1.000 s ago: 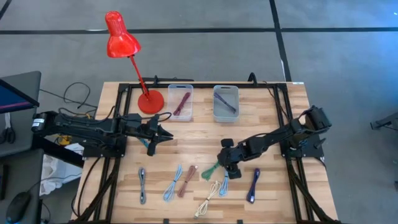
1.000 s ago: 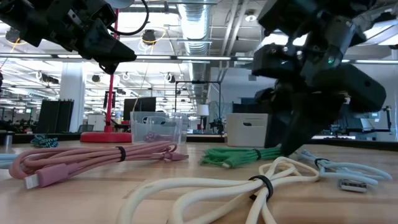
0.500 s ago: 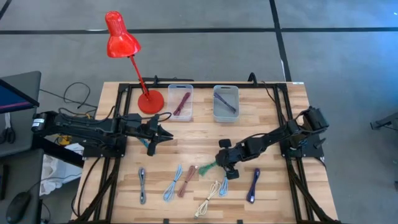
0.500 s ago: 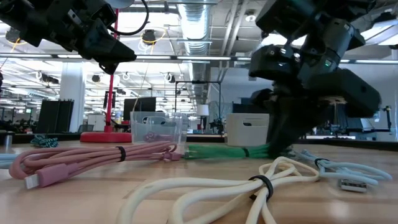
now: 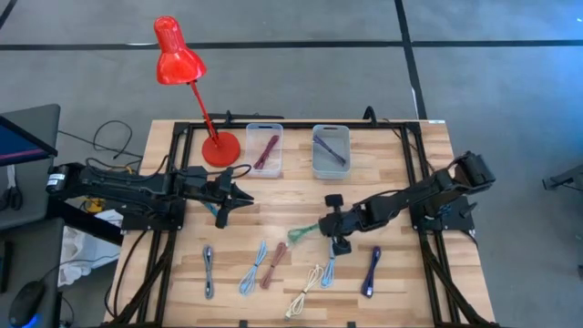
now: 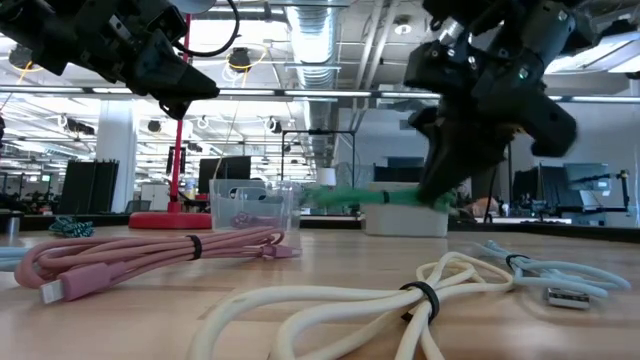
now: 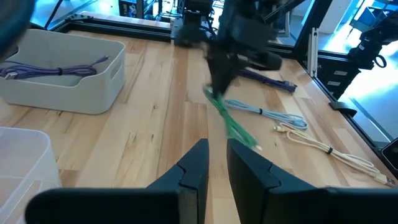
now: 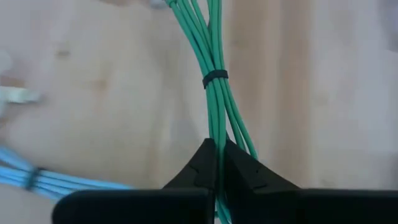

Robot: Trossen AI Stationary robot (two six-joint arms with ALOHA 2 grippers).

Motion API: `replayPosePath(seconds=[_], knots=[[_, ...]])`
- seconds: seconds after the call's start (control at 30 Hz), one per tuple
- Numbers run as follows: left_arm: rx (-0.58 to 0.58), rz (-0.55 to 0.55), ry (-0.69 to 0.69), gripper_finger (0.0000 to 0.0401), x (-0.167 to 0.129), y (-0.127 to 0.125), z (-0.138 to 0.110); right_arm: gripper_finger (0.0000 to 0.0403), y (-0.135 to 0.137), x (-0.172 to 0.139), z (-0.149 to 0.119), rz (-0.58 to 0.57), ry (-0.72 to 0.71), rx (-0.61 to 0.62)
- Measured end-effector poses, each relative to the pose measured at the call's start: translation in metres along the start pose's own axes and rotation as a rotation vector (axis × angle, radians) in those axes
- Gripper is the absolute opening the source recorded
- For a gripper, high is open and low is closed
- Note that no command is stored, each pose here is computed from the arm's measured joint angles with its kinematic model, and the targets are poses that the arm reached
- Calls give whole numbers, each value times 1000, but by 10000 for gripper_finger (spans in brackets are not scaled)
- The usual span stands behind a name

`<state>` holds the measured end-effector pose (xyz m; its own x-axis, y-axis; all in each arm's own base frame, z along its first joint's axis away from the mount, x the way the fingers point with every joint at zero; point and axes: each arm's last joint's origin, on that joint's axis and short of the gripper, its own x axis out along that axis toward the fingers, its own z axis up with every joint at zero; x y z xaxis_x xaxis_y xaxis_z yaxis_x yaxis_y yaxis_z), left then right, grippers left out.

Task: Pick & Place USB Port
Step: Put the green USB cable into the gray bin

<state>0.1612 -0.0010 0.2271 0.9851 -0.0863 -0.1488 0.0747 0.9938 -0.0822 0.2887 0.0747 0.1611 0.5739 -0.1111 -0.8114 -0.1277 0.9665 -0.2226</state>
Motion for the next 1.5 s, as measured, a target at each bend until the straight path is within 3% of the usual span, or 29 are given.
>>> replayPosePath(seconds=[0.17,0.43,0.7,1.1,1.33,1.5], knots=[[0,0,0,57,0,0,0,2,-22,-26,1,-173,-18,40],[0,0,0,57,0,0,0,1,-62,-65,4,-389,-125,216],[0,0,0,57,0,0,0,0,-97,-80,-5,-516,-111,320],[0,0,0,57,0,0,0,0,-146,-73,-28,-640,-79,608],[0,0,0,57,0,0,0,0,-163,-61,-43,-570,-193,742],[0,0,0,57,0,0,0,0,-171,-53,-62,-549,-197,809]])
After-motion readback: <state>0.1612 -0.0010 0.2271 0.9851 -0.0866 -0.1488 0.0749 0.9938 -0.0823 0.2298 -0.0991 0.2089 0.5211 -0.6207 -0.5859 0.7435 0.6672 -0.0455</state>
